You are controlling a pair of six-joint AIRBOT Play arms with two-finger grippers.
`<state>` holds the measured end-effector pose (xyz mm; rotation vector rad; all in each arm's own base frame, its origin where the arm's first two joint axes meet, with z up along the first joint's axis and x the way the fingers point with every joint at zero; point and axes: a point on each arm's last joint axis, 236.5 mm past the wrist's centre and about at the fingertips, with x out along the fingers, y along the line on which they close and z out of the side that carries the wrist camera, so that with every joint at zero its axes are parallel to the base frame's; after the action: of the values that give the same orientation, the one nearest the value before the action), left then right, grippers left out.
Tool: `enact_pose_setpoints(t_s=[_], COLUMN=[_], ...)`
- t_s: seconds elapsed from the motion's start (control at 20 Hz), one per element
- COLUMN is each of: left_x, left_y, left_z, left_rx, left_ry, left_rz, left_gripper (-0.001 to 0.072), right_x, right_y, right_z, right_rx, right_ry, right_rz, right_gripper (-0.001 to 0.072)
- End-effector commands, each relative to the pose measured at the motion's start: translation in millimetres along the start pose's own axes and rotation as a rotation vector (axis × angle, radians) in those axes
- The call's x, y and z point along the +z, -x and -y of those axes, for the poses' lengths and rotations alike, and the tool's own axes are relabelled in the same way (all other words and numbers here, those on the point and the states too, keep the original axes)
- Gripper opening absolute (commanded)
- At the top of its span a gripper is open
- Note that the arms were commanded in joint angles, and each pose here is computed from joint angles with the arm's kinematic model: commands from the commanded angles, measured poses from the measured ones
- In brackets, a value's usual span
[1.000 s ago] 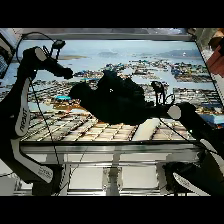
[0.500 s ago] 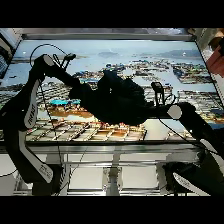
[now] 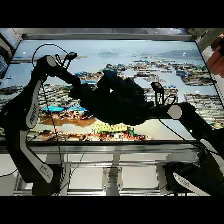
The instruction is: Fold the clothes and pants, and hang the long-sleeved shirts on hangers.
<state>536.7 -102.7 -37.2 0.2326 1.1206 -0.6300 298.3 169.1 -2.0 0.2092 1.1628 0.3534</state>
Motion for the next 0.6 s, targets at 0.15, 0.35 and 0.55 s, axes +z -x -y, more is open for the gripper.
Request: enact_pose_setpoints(t_s=[0.15, 0.35, 0.55], left_x=[8, 12, -15], left_y=[0, -9, -26], left_z=[11, 40, 28], left_rx=[-0.046, -0.188, -0.158], left_ry=[-0.033, -0.040, -0.017], left_rz=[0.033, 0.062, -0.043], left_gripper=[0.0386, 0.0386, 0.0387], right_x=[0, 0, -1], right_y=[0, 0, 0], right_z=[-1, -2, -3], right_rx=[0.004, 0.006, 0.009], right_ry=[-0.002, -0.004, -0.006], right_rz=[0.000, -0.001, -0.004], right_gripper=[0.0021, 0.0021, 0.0021])
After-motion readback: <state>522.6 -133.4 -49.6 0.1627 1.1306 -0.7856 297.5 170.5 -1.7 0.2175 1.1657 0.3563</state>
